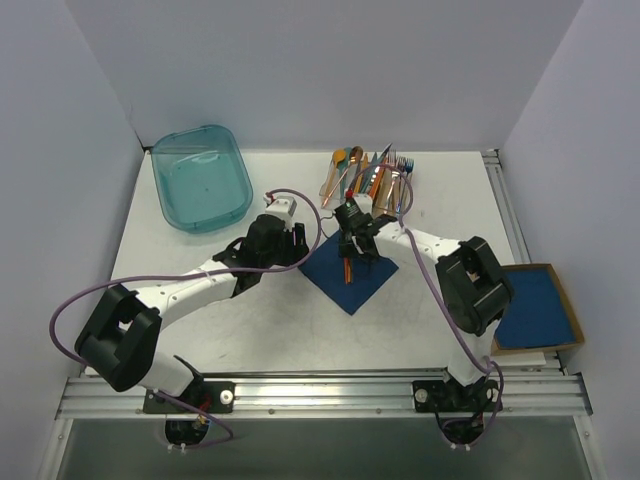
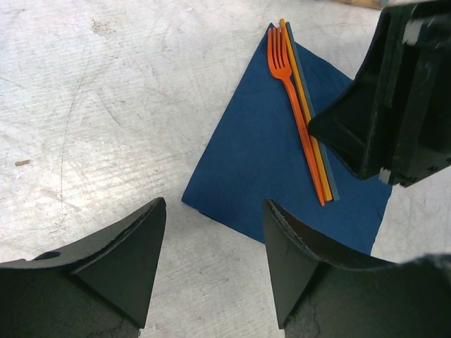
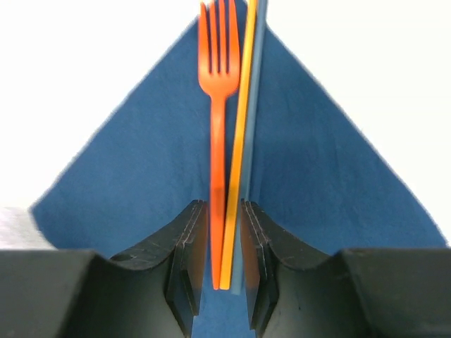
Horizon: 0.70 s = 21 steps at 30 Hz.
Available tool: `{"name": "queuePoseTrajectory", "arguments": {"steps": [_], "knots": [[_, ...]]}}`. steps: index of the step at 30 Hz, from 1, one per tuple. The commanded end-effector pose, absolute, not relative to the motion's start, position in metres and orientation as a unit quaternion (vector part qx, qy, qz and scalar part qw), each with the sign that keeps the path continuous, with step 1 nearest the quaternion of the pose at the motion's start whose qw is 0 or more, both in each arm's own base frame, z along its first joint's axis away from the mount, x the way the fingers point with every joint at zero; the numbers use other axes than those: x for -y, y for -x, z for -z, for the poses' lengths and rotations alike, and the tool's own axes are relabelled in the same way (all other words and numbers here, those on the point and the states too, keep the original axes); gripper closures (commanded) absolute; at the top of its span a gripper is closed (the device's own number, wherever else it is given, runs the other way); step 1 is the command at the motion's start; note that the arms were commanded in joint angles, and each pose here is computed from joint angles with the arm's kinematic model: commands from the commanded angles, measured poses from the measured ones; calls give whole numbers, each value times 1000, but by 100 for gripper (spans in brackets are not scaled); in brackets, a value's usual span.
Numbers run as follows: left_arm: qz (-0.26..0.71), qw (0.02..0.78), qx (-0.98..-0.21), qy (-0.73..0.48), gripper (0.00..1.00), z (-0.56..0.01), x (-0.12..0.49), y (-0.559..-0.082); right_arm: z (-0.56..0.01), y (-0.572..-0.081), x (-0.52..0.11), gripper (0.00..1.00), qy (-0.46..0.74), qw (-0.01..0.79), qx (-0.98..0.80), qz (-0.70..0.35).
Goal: Place the utensils on the paper napkin and roll it up
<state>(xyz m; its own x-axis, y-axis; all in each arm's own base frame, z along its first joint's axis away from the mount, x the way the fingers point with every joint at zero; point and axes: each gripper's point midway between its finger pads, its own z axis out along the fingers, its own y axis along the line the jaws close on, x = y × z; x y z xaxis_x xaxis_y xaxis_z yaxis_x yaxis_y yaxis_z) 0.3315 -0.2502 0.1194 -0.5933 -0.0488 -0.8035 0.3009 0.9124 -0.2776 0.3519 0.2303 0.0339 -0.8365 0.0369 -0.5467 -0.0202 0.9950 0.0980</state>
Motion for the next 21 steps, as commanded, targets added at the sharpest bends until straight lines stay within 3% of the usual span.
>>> {"name": "queuePoseTrajectory", "arguments": {"steps": [1,9,21], "knots": [[207,469,-855,-73,34,-139,252,-335,-96,-384,-229,74,-20,351,-934,-59],[204,470,-856,-72,34,-139,251,-335,-169,-471,-235,74,-64,424,-898,-99],[206,471,-855,-71,34,-140,251,-336,-159,-556,-258,68,-129,458,-867,-150]]}}
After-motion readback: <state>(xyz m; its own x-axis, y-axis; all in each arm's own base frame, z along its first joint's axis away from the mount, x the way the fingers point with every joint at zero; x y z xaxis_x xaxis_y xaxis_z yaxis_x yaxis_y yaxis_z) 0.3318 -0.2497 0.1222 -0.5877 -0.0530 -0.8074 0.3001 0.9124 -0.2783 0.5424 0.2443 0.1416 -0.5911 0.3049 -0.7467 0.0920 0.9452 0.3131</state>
